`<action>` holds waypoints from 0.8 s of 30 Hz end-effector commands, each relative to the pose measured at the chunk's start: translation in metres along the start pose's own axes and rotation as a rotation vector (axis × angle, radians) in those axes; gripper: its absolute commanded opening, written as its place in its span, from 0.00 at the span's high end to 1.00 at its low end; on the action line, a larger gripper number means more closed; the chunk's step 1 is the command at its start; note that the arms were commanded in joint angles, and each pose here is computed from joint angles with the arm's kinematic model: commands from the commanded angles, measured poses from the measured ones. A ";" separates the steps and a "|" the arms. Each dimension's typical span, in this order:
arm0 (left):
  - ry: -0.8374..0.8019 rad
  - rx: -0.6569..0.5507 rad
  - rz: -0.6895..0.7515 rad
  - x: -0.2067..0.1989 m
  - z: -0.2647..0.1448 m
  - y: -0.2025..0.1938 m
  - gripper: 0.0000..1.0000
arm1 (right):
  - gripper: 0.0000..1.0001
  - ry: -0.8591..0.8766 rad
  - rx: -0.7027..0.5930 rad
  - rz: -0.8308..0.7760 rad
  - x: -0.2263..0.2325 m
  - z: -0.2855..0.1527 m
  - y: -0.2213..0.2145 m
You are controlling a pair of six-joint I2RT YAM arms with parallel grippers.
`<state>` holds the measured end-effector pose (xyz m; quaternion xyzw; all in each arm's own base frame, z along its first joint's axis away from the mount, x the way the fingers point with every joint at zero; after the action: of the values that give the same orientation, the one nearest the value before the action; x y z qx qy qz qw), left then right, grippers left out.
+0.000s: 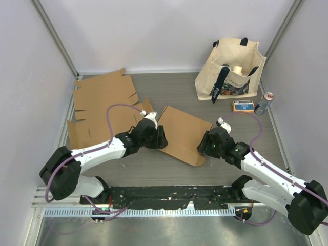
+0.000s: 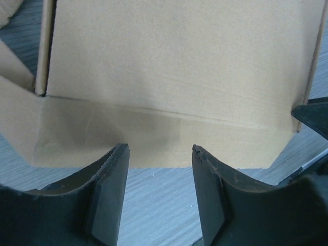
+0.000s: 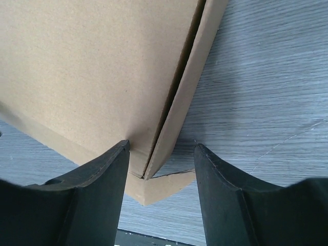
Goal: Fold the paper box
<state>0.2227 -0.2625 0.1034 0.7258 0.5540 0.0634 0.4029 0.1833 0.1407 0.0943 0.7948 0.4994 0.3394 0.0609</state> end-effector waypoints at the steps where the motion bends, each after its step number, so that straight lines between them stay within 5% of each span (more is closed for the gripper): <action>1: -0.067 -0.147 0.034 -0.018 -0.042 0.049 0.36 | 0.40 0.075 -0.054 0.025 0.020 -0.012 0.020; 5: -0.012 -0.228 -0.040 0.012 -0.071 0.083 0.23 | 0.35 0.103 -0.091 0.080 0.018 -0.007 0.051; 13: -0.072 -0.216 -0.236 0.048 -0.054 0.093 0.21 | 0.46 0.130 -0.077 0.125 0.010 0.017 0.077; 24: -0.044 -0.123 -0.203 0.059 -0.014 0.091 0.21 | 0.67 -0.017 -0.007 0.280 -0.049 0.036 0.065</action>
<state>0.2897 -0.1994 0.1313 0.6356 0.6421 0.0373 0.4269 0.2522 0.0895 0.0914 0.8401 0.3936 0.3727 0.0228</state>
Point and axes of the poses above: each gripper's point midway between its finger pads, its own z axis out along the fingers, its own x axis along the line the jaws close on, y = z × x, the point moved 3 cm from there along -z, back along the fingers, and after that the axes turned 9 degrees about z, right-handed, at the moved point
